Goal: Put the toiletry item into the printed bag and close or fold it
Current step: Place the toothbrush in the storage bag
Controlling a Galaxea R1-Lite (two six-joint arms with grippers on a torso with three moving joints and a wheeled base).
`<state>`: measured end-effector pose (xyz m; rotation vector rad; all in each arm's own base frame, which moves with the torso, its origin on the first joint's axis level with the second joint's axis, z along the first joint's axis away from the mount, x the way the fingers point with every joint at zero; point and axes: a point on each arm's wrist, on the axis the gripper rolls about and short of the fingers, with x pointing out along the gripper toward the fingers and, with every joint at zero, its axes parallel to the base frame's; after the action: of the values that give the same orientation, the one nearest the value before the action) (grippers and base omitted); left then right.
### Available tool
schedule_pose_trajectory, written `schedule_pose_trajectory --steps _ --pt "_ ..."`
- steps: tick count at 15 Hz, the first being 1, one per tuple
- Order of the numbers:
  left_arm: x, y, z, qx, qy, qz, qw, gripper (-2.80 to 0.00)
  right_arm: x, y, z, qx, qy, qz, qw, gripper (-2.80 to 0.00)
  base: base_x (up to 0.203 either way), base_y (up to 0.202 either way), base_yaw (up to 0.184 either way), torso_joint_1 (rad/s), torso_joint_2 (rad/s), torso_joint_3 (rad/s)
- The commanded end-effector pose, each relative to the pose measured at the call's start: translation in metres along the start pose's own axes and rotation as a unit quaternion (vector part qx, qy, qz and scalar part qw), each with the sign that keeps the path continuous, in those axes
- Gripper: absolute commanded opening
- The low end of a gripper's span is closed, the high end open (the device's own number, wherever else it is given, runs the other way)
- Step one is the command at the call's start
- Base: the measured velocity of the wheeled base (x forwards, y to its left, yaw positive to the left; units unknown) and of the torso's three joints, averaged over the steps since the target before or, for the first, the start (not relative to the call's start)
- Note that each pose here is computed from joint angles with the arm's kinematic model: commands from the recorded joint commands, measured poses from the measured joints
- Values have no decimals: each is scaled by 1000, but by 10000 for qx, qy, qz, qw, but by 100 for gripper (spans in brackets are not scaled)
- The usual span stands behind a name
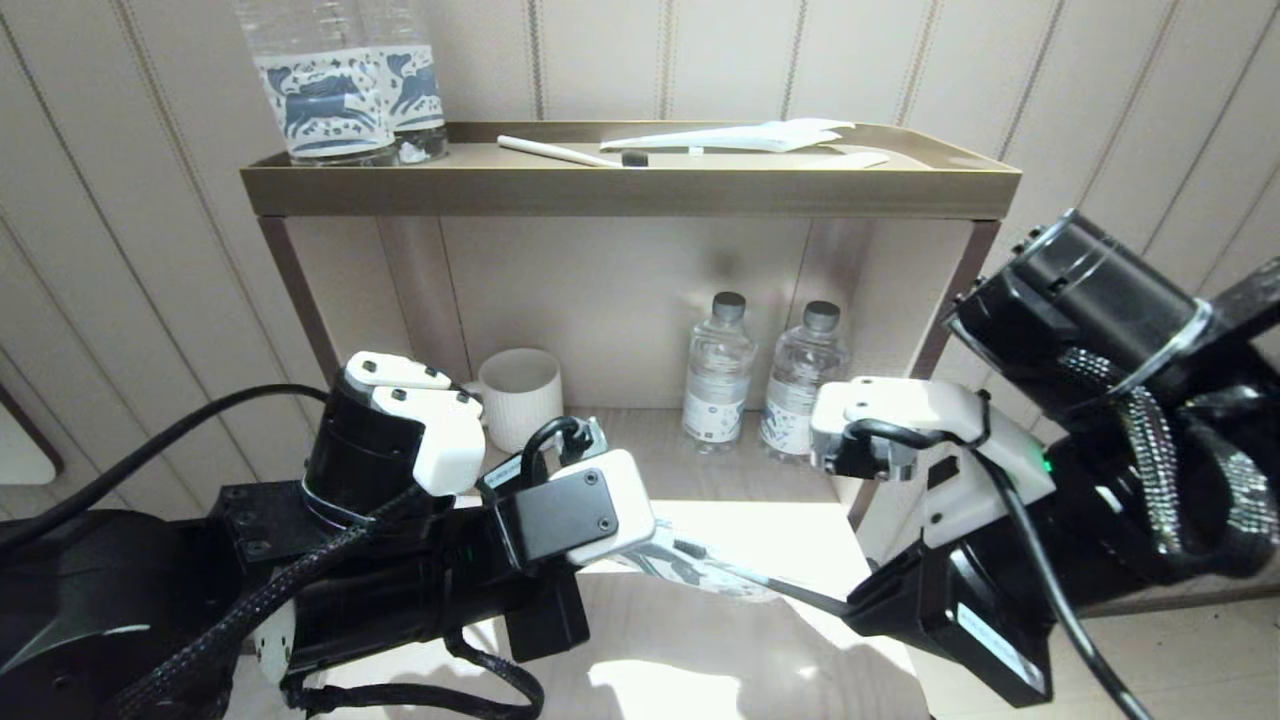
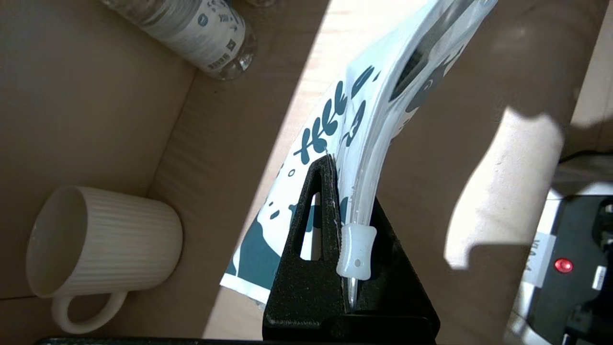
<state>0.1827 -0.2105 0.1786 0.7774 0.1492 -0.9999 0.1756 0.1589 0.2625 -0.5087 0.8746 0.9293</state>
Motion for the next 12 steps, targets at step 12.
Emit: schedule_pose_trajectory --steps 12 --pt "-10 -11 7 -60 -186 -161 9997 -280 25 -1 32 -277 -254 70 9993 -280 0 0 0 0 0 0"
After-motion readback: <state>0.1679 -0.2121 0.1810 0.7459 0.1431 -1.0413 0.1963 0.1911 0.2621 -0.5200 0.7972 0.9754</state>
